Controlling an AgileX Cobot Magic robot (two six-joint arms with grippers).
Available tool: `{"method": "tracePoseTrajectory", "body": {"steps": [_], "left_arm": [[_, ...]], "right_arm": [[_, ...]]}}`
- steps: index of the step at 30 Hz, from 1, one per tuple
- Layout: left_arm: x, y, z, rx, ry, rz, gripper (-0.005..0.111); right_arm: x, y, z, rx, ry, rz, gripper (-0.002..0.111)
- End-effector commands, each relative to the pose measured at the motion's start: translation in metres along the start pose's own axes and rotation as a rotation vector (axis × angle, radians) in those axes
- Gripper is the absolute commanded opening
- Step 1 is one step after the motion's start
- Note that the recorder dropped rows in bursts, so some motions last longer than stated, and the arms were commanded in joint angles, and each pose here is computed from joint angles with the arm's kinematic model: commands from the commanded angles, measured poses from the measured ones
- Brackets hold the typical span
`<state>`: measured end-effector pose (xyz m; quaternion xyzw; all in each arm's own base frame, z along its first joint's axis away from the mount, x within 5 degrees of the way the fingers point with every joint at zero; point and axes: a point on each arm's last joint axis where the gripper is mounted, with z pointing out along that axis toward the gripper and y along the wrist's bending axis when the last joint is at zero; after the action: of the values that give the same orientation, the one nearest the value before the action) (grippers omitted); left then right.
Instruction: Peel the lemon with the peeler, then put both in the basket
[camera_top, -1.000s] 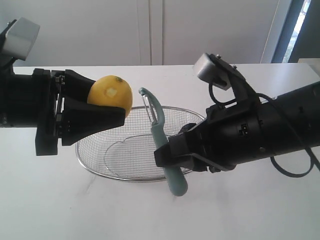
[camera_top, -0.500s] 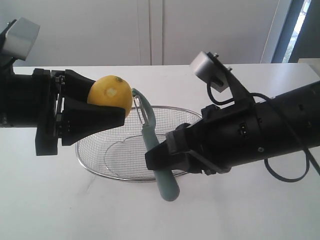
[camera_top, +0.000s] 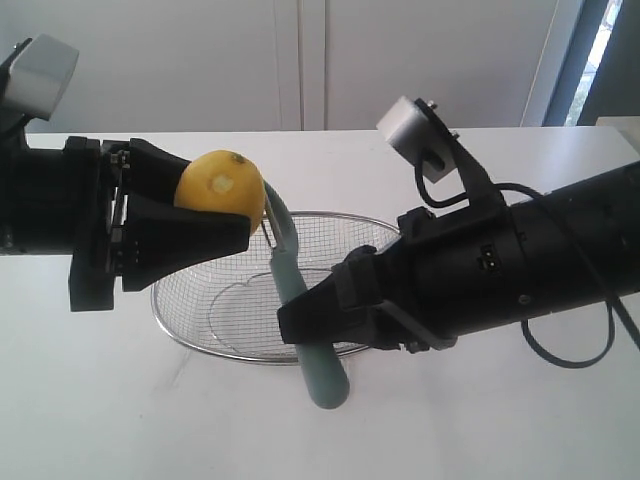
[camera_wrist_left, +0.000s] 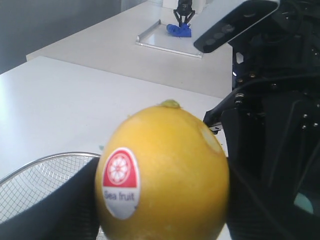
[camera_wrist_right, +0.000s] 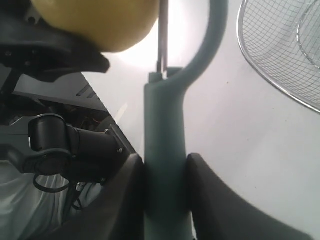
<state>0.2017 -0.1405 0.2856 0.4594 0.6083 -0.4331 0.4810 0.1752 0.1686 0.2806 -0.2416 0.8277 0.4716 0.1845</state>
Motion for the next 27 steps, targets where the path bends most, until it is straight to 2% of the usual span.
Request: {"method": "tracePoseTrajectory", "body": {"steps": [1, 11, 27], "left_arm": [[-0.0012, -0.0023, 0.0007, 0.016, -0.025, -0.012, 0.000], [-0.0012, -0.0023, 0.0007, 0.016, -0.025, -0.012, 0.000], [-0.0012, -0.0023, 0.0007, 0.016, -0.025, -0.012, 0.000]], "right_arm": [[-0.0018, 0.0008, -0.0006, -0.002, -0.030, -0.004, 0.000], [-0.0062, -0.0037, -0.0009, 0.048, -0.078, -0.001, 0.000], [-0.0070, -0.0030, -0.0022, 0.053, -0.091, -0.003, 0.000]]}}
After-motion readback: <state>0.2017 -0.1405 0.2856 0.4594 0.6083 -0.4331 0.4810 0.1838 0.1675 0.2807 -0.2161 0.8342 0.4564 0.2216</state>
